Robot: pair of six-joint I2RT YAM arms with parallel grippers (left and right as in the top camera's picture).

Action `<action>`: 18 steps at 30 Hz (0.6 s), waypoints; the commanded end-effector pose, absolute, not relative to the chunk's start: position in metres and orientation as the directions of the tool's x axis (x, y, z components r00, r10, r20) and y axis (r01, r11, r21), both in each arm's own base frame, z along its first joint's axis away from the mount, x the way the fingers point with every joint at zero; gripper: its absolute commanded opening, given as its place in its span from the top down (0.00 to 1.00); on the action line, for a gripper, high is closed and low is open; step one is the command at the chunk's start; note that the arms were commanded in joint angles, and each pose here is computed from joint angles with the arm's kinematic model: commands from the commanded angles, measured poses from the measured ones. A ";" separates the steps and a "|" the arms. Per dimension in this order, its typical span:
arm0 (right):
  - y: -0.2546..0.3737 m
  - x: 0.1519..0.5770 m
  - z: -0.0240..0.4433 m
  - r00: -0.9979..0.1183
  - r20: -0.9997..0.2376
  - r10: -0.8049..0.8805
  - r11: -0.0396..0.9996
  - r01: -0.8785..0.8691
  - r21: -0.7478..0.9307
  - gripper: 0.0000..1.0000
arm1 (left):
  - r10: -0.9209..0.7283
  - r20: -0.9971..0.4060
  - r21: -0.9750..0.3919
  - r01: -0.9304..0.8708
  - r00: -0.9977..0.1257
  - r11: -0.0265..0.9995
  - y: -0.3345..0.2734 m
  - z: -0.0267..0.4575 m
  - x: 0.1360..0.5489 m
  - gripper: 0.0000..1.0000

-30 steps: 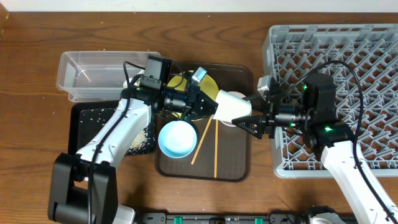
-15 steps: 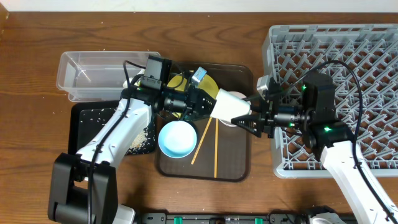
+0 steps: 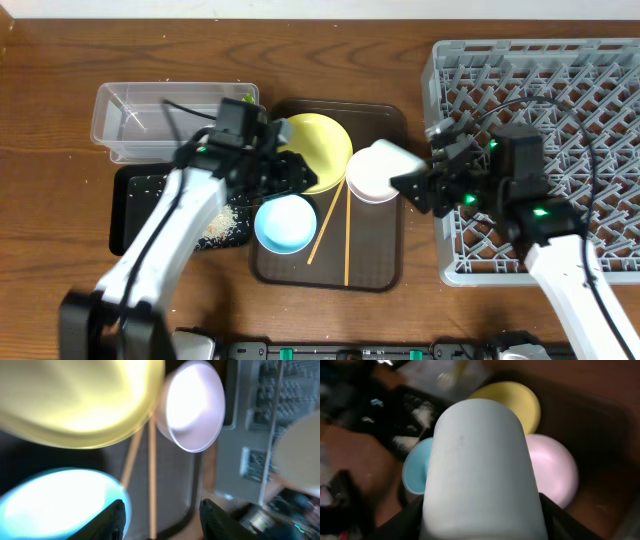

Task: Sort waste into correct bins and load items into the dishwasher rack
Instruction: 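Carry the white cup with the right gripper over the grey rack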

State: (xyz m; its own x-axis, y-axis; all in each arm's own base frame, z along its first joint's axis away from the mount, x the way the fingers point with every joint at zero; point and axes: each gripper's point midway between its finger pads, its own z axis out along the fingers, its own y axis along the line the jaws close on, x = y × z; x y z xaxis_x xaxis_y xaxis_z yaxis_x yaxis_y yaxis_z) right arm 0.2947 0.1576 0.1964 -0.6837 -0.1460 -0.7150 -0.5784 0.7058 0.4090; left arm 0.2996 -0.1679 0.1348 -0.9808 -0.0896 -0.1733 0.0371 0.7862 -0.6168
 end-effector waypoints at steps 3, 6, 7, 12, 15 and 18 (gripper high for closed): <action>0.086 0.311 0.239 -0.698 -0.714 -0.061 0.919 -0.318 0.233 0.96 | -0.147 -0.338 -0.456 0.025 -0.930 0.890 -0.120 0.162 0.303 0.44; 0.046 0.303 0.242 -0.753 -0.658 -0.013 0.971 -0.166 0.171 0.99 | -0.165 -0.373 -0.407 0.001 -0.913 0.914 -0.105 0.170 0.297 0.42; 0.030 0.299 0.241 -0.773 -0.634 0.021 0.983 -0.099 0.153 0.99 | -0.168 -0.383 -0.393 -0.004 -0.908 0.920 -0.102 0.173 0.296 0.41; -0.025 0.276 0.236 -0.836 -0.526 0.158 0.987 0.123 0.101 0.99 | -0.172 -0.400 -0.375 -0.010 -0.900 0.927 -0.097 0.178 0.292 0.40; -0.051 0.265 0.223 -0.854 -0.459 0.243 0.969 0.235 0.075 0.99 | -0.172 -0.398 -0.374 -0.011 -0.901 0.927 -0.097 0.177 0.292 0.40; -0.075 0.250 0.208 -0.867 -0.377 0.326 0.939 0.344 0.021 0.98 | -0.172 -0.398 -0.374 -0.011 -0.901 0.927 -0.097 0.177 0.292 0.40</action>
